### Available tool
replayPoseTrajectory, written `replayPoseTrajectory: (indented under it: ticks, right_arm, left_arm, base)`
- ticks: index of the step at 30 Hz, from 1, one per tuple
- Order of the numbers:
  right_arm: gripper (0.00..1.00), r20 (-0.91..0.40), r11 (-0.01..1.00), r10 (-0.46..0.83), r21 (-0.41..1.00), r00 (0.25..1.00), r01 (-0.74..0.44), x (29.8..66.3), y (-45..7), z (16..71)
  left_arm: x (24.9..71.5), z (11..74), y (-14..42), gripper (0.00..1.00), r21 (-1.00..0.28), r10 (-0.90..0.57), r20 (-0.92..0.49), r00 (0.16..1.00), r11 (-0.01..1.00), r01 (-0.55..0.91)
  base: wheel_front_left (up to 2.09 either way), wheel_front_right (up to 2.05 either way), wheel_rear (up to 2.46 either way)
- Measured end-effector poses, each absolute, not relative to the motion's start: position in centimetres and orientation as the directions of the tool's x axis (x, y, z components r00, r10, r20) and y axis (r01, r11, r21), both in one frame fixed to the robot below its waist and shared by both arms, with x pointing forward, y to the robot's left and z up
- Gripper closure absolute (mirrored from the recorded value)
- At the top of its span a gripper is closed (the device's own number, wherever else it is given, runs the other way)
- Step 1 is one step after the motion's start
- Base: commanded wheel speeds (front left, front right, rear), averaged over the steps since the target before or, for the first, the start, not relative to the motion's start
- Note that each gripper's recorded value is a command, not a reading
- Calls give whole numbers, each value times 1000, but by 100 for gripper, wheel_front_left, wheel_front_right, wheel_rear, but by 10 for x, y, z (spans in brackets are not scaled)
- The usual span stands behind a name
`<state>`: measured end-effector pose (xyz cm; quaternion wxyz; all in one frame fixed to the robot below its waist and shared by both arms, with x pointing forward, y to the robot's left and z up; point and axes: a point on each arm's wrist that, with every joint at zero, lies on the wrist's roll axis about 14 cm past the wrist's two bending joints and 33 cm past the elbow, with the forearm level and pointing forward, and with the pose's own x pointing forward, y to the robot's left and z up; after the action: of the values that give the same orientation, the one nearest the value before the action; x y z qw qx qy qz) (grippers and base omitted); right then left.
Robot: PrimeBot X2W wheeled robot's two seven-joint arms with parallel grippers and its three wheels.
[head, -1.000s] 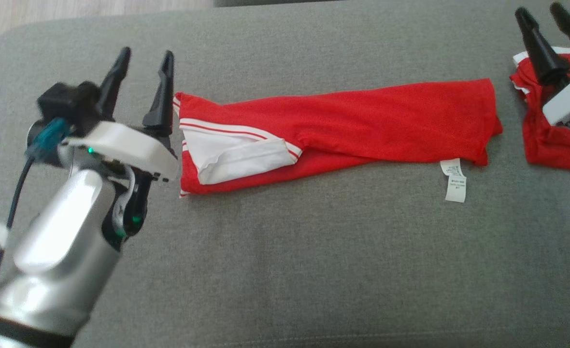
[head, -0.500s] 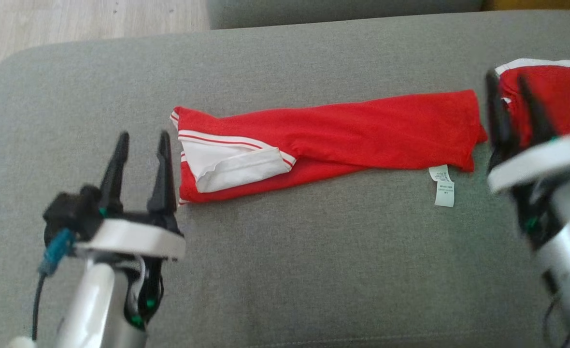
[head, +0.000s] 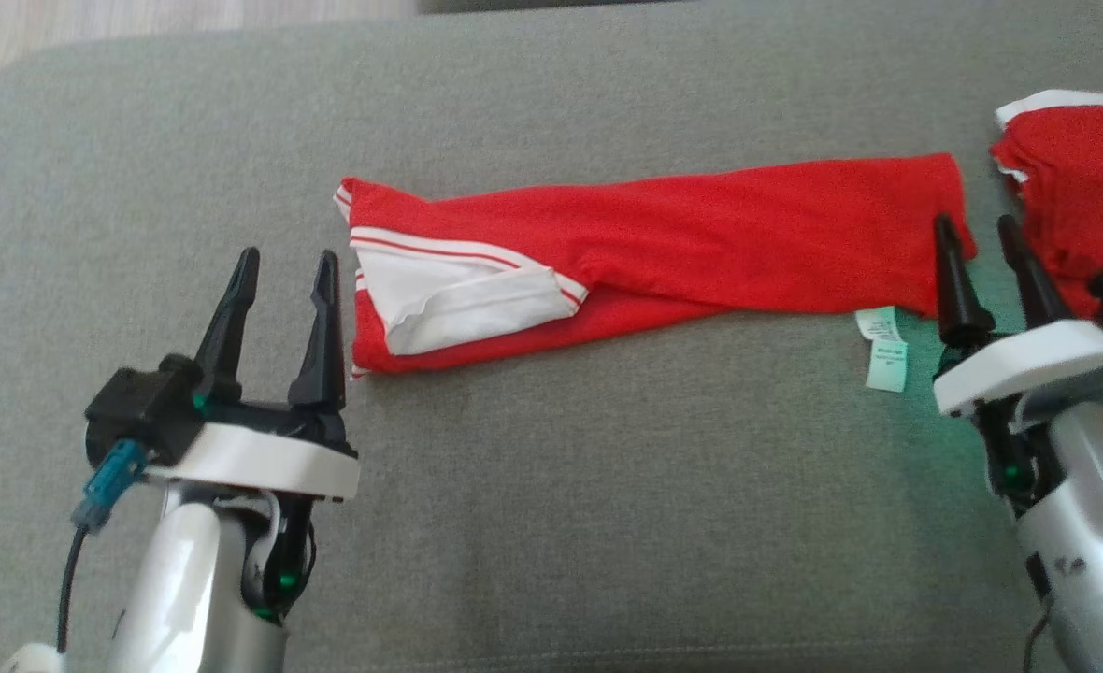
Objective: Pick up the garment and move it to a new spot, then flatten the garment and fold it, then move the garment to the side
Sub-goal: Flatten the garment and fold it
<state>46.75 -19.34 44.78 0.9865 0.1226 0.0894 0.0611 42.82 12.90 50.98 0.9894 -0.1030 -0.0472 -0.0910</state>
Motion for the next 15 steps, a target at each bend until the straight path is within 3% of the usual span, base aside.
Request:
replayPoseTrajectory:
  ticks: [15]
  right_arm:
    - [0,-505,996,32,86,862,13,497,-221,362]
  left_arm:
    - [439,487,143,0,-209,-137,52,989,967,145]
  base:
    - [0,0,0]
